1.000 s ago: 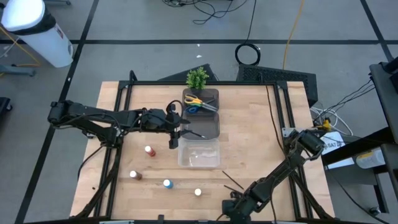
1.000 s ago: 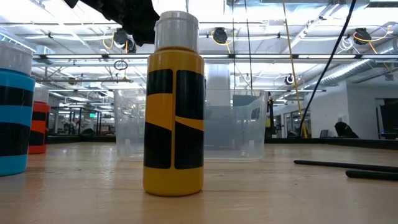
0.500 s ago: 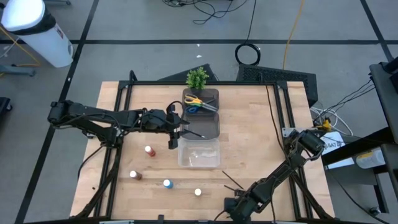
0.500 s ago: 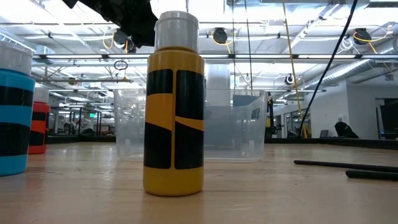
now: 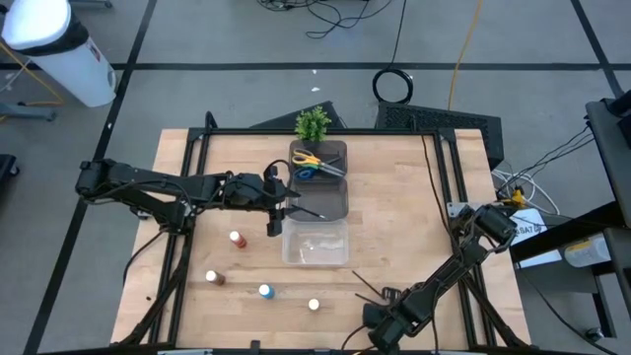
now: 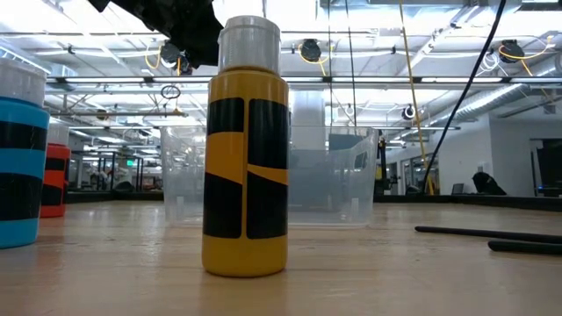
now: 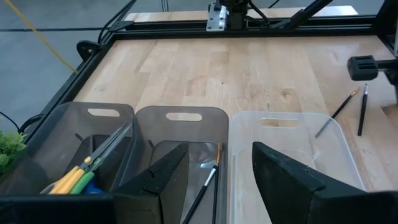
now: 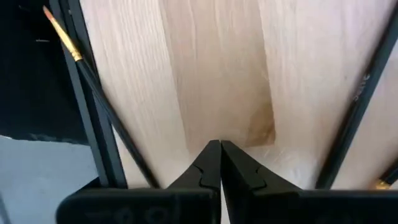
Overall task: Pick & Place Paint Supplies
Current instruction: Put the gold paintbrush into the bottom black bin
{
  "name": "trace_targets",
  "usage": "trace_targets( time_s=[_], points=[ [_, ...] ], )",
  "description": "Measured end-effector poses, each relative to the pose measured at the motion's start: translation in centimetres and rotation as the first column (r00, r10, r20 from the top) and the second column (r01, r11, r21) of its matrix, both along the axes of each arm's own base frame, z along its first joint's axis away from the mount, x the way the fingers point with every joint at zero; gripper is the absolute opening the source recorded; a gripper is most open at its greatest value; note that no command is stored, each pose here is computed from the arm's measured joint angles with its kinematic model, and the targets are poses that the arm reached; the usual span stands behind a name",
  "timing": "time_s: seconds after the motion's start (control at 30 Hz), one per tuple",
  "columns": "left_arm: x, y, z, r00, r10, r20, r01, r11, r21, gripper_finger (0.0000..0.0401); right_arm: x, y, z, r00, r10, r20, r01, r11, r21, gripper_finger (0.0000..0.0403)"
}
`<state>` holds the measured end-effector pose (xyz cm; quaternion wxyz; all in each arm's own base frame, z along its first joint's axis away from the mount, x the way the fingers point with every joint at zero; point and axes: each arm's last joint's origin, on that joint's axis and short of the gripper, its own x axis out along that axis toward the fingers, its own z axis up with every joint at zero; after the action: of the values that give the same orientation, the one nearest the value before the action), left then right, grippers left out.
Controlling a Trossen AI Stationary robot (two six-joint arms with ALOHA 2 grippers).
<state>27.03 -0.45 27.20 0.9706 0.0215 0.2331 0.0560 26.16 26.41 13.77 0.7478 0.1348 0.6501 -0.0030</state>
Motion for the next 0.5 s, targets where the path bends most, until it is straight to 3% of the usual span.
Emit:
trace_targets(
  time_s=[0.27, 0.5],
  points=[
    [0.0, 0.0, 0.0, 1.0, -0.001, 0.004, 0.001, 1.0, -0.011, 0.0189, 0.2, -0.8, 0.7, 0.995, 0.007, 0.096, 0.002, 0.995, -0.101, 0.0],
    [0.9, -1.5, -0.2, 0.978, -0.202, 0.055, 0.207, 0.971, -0.122, 0.0189, 0.5, -1.6, 3.3, 0.963, 0.037, 0.268, 0.016, 0.981, -0.194, 0.0]
  ],
)
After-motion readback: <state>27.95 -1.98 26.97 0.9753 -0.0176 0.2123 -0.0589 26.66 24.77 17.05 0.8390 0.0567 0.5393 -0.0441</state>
